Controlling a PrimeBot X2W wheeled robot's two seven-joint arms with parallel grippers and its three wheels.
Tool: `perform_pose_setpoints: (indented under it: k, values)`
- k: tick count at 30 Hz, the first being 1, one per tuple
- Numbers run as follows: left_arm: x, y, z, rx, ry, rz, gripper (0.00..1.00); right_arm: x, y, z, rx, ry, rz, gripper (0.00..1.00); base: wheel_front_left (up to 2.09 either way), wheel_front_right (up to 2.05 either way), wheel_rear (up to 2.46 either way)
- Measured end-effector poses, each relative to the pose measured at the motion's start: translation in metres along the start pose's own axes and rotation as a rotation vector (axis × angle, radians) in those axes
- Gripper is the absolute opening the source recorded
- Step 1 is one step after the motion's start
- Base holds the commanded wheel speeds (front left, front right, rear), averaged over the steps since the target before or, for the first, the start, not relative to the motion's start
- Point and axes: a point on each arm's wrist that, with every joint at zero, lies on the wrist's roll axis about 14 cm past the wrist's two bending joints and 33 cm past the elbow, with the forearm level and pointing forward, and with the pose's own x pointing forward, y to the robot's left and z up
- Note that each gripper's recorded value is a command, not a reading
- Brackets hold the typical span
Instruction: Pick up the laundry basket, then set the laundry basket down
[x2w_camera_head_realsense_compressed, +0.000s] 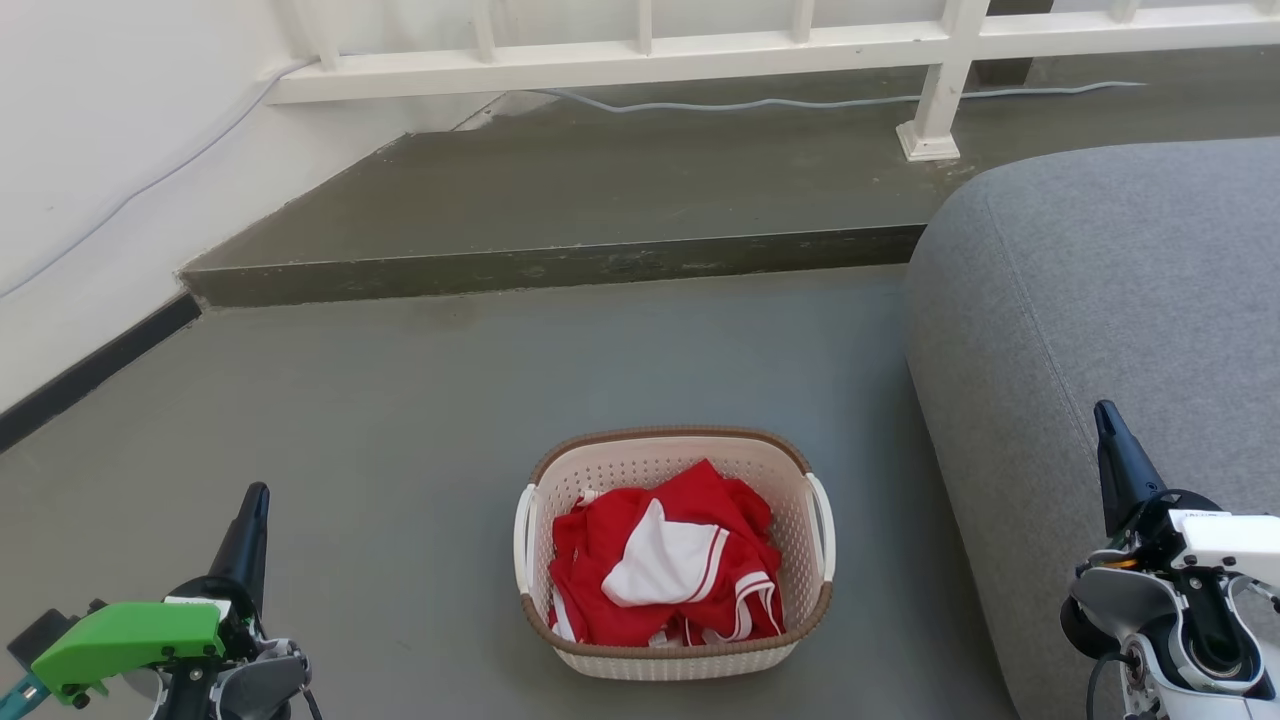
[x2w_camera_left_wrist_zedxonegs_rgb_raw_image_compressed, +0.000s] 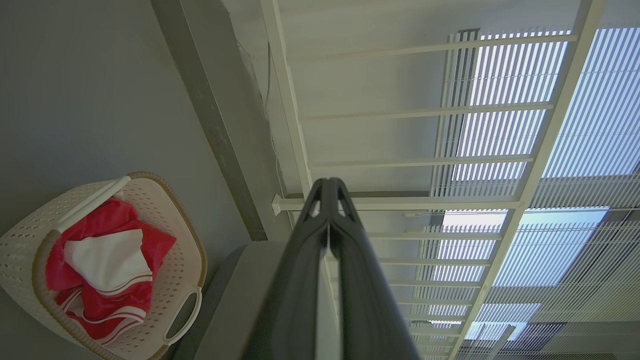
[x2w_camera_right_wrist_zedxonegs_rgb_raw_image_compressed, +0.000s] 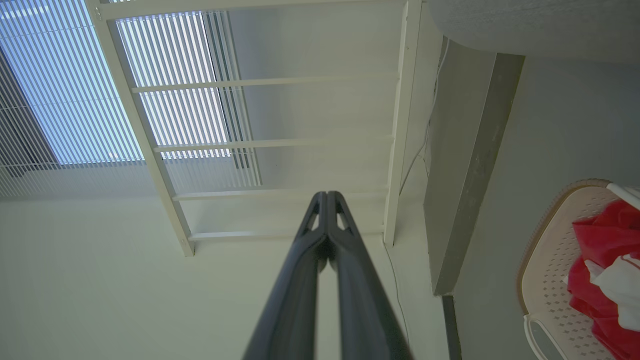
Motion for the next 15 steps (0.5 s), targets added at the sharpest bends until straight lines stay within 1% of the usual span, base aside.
perform_pose_setpoints:
  k: [15]
  values:
    - [0.0000, 0.0000, 0.0000, 0.000, 0.000, 0.000, 0.00, 0.0000, 0.0000, 0.0000, 0.000, 0.000, 0.000, 0.00, 0.00, 0.00, 0.00]
